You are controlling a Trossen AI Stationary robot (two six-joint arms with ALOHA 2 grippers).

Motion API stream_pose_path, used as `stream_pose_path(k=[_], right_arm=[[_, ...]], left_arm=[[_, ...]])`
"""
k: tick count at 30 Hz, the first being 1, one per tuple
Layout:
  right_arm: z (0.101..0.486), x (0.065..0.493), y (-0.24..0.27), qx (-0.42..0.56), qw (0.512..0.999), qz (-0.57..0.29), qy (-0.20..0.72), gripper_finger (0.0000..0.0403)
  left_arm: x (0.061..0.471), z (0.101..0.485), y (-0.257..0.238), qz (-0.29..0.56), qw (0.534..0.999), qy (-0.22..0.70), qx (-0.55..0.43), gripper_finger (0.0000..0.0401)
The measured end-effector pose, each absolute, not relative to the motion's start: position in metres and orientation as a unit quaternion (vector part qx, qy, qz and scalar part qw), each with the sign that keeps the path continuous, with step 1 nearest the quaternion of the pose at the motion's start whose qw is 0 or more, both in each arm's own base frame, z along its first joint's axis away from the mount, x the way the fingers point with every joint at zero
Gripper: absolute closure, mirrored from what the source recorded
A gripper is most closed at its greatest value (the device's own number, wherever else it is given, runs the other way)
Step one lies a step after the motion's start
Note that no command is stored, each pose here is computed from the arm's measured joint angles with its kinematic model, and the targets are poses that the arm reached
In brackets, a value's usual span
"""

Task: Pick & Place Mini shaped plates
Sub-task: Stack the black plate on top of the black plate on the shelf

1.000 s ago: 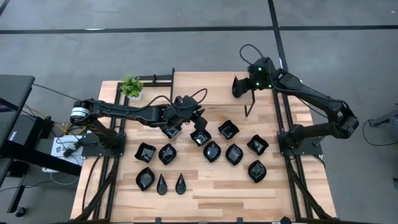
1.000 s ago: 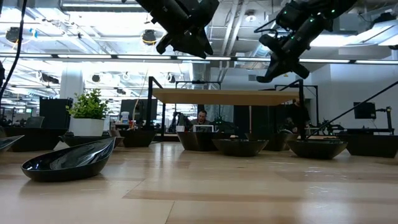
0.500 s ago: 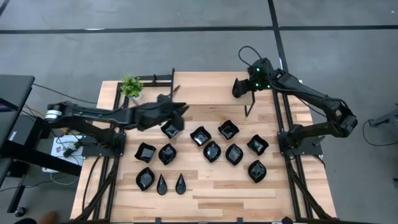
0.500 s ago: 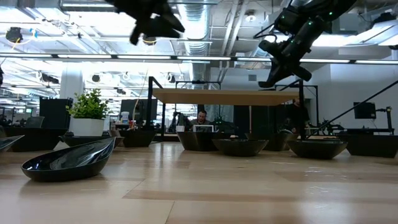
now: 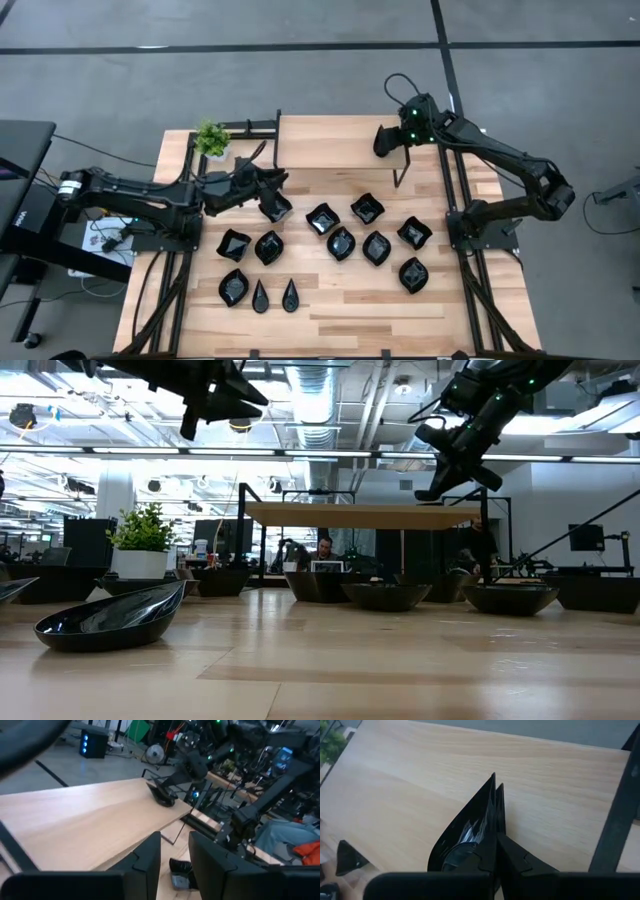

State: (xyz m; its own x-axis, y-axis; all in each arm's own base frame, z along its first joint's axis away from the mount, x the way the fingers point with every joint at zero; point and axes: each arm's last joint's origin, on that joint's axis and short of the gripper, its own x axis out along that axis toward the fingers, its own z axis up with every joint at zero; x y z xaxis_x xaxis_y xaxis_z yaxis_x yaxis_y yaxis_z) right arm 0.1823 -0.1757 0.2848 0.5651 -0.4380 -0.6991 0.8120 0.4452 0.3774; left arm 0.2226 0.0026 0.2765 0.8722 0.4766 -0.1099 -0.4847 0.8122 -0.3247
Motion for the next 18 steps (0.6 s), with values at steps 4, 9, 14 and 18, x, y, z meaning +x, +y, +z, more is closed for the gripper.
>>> stream_pose_path(k=[4,9,14,18], right_arm=[[0.2847,0.1849,-0.1730,0.357,0.802,-0.403,0.258,0.0403],[0.2845,0.1879,-0.1695,0.348,0.800,-0.413,0.260,0.0403],[0.2844,0.1880,-0.1693,0.344,0.798,-0.420,0.260,0.0403],[0.2838,0.1875,-0.1690,0.343,0.797,-0.421,0.265,0.0403]], left_arm=[[0.2236,0.2764,0.0025,0.252,0.952,0.010,-0.174,0.0299],[0.2236,0.2765,0.0025,0.252,0.952,0.010,-0.174,0.0299],[0.2236,0.2765,0.0025,0.252,0.952,0.010,-0.173,0.0299],[0.2236,0.2765,0.0025,0.252,0.952,0.010,-0.173,0.0299]])
